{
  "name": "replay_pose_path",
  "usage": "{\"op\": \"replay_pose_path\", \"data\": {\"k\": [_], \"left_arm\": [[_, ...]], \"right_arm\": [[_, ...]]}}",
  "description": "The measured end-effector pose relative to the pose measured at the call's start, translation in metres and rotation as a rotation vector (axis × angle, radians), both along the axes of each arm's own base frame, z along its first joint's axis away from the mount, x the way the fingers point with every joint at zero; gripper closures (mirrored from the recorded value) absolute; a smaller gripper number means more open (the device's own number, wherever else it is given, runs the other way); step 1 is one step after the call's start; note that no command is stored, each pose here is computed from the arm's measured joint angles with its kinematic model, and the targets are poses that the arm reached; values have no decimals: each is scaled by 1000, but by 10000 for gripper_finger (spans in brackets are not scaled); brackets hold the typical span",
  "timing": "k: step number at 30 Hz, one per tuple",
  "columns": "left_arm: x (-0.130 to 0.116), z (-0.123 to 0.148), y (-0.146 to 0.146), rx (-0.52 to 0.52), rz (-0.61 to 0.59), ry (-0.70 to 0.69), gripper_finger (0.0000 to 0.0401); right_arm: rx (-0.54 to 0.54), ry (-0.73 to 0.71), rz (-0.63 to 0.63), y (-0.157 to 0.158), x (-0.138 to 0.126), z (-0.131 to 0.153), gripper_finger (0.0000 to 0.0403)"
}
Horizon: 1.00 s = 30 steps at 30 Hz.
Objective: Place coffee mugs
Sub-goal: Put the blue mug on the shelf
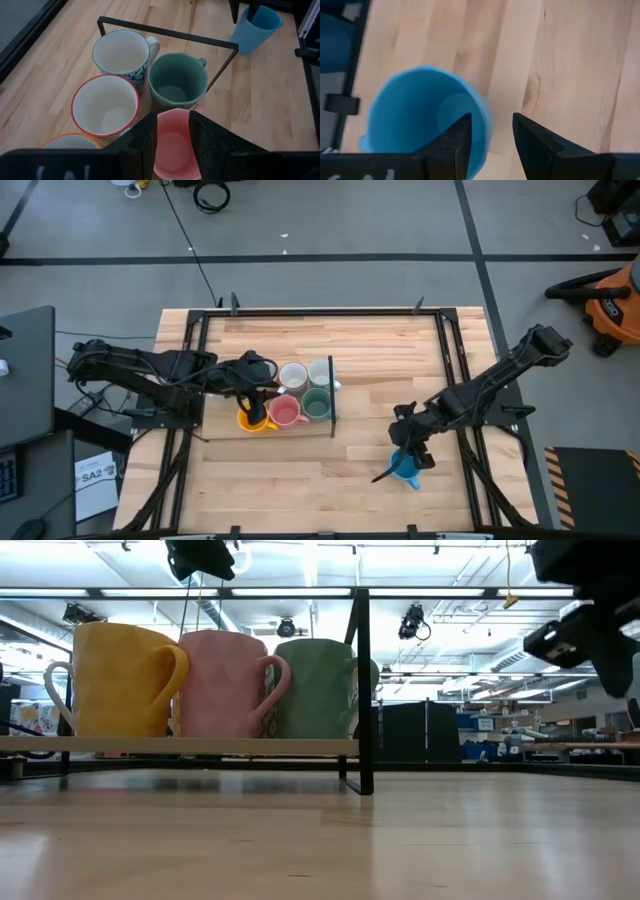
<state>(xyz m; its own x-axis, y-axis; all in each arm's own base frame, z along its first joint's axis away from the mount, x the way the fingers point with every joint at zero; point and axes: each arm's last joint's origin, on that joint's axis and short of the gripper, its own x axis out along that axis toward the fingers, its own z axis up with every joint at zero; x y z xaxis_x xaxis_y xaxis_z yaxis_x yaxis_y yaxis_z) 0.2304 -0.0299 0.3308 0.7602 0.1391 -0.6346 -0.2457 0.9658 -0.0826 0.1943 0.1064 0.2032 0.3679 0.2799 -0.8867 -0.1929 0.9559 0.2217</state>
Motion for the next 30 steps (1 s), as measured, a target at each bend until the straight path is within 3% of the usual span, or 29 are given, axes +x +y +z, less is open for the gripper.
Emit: {"op": "replay_pose_path", "data": {"k": [7,16,24,30], "left_arm": [[0,0,0,1,0,0,282],[0,0,0,1,-1,0,282],[0,0,0,1,-2,-3,282],[0,0,0,2,-2,-4,282]], "right_arm": [[5,75,-25,4,5,-13,274],[78,106,-188,6,10,-15,370],[227,63,-385,11,22,-6,373],[230,-54,-486,17,40,18,371]]}}
